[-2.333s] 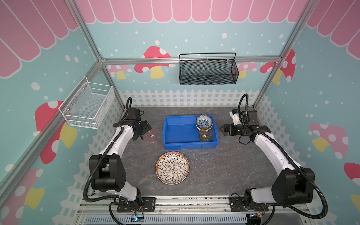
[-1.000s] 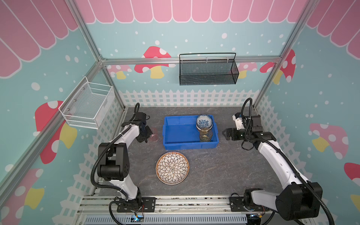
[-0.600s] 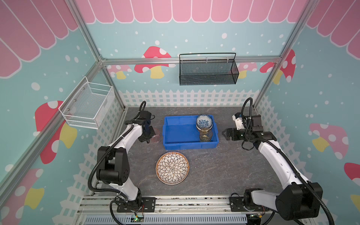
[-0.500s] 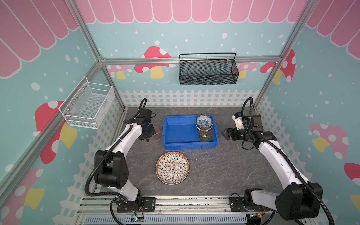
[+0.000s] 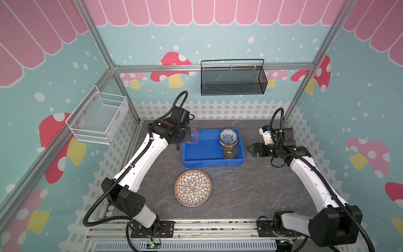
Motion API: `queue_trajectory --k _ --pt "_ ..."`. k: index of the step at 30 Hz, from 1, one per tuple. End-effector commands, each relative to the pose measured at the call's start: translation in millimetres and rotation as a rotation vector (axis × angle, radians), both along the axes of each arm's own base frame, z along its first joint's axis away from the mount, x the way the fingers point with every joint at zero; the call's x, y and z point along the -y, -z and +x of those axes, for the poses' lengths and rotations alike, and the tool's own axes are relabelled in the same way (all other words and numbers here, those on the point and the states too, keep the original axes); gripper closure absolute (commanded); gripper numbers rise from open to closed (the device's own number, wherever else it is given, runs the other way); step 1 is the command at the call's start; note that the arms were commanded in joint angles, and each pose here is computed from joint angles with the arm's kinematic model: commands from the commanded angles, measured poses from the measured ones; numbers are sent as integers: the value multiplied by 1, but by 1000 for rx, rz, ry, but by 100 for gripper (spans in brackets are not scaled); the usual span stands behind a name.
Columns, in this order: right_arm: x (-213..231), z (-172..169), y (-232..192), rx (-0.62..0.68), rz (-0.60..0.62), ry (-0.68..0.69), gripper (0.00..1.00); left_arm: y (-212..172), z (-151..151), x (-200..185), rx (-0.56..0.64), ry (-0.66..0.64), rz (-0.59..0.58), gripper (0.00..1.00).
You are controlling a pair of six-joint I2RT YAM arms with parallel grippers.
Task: Place the mixed dishes into the plastic bin
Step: 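Lift and carry the pink cup over the bin with the left gripper, then lower the pink cup into the bin beside the yellow tumbler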
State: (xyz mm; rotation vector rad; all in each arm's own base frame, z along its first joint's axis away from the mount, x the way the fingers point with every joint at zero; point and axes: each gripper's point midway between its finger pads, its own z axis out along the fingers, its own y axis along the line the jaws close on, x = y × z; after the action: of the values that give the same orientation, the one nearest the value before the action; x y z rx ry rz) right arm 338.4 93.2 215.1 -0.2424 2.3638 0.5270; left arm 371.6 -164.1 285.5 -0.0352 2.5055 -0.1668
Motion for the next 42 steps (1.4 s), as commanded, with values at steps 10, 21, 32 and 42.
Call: queue_trajectory --k 10,21,32,42 --pt "4 -16 -29 16 88 5 2 -2 -1 146 7 320 -5 100" --pt "14 -26 -23 4 89 29 2 27 11 189 -31 417 -2 100" --pt "18 -28 -15 -10 84 39 2 59 17 196 -85 448 50 100" --pt "19 -25 -13 -14 80 31 2 78 22 200 -109 454 78 100"
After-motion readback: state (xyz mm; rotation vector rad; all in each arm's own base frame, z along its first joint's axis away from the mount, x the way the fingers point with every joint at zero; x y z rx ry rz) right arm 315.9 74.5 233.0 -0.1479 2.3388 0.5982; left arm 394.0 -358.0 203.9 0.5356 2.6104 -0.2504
